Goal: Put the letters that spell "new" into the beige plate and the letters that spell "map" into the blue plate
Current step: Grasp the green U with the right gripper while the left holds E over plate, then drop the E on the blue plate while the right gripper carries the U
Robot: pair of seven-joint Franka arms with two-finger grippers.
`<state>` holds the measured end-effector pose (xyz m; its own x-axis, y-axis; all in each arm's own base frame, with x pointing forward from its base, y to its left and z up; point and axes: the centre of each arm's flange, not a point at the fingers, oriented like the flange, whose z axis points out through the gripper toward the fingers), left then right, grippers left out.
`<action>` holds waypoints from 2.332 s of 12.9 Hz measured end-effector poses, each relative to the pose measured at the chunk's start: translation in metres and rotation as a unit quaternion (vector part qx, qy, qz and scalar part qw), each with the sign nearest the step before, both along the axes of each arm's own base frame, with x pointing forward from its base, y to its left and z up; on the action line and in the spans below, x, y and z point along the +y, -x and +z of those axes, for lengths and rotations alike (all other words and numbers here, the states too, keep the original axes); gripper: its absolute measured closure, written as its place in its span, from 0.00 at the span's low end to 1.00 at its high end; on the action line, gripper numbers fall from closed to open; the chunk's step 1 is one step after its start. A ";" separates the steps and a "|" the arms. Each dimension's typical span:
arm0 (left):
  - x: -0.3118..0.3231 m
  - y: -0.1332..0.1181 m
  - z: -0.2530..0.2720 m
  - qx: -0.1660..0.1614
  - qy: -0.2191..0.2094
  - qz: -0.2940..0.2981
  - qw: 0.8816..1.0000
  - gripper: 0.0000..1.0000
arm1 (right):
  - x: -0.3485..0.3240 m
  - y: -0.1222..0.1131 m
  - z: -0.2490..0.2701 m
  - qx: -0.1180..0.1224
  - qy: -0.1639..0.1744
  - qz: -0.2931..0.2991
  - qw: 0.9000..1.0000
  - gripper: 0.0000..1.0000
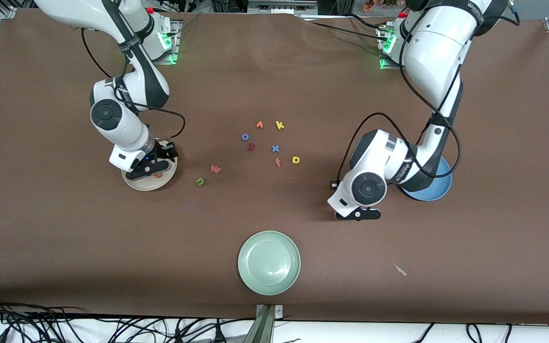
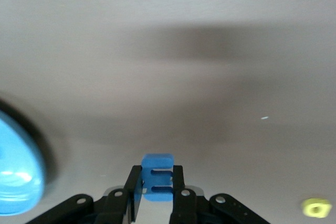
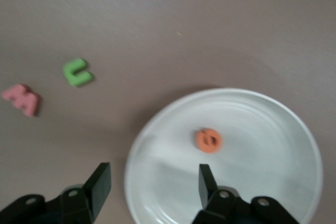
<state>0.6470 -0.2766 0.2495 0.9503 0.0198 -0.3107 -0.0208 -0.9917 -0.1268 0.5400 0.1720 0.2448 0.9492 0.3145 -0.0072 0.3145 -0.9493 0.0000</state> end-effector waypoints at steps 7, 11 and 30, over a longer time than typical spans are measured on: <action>0.099 0.051 0.000 -0.034 0.022 -0.071 0.997 0.73 | 0.069 -0.013 -0.049 -0.025 -0.032 -0.017 0.999 0.24; 0.153 0.077 -0.011 -0.037 0.022 -0.101 0.994 0.73 | 0.082 -0.013 -0.064 -0.023 -0.035 -0.015 0.999 0.24; 0.084 0.087 0.002 -0.072 0.087 -0.048 0.992 0.00 | 0.013 -0.025 0.009 -0.005 0.011 0.027 1.000 0.71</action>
<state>0.5605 -0.1924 0.2519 0.9800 -0.1147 -0.1623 -0.1100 -0.9932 0.0378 0.5650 0.1851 0.2534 0.9310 0.3649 -0.0048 0.3649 -0.9307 0.0246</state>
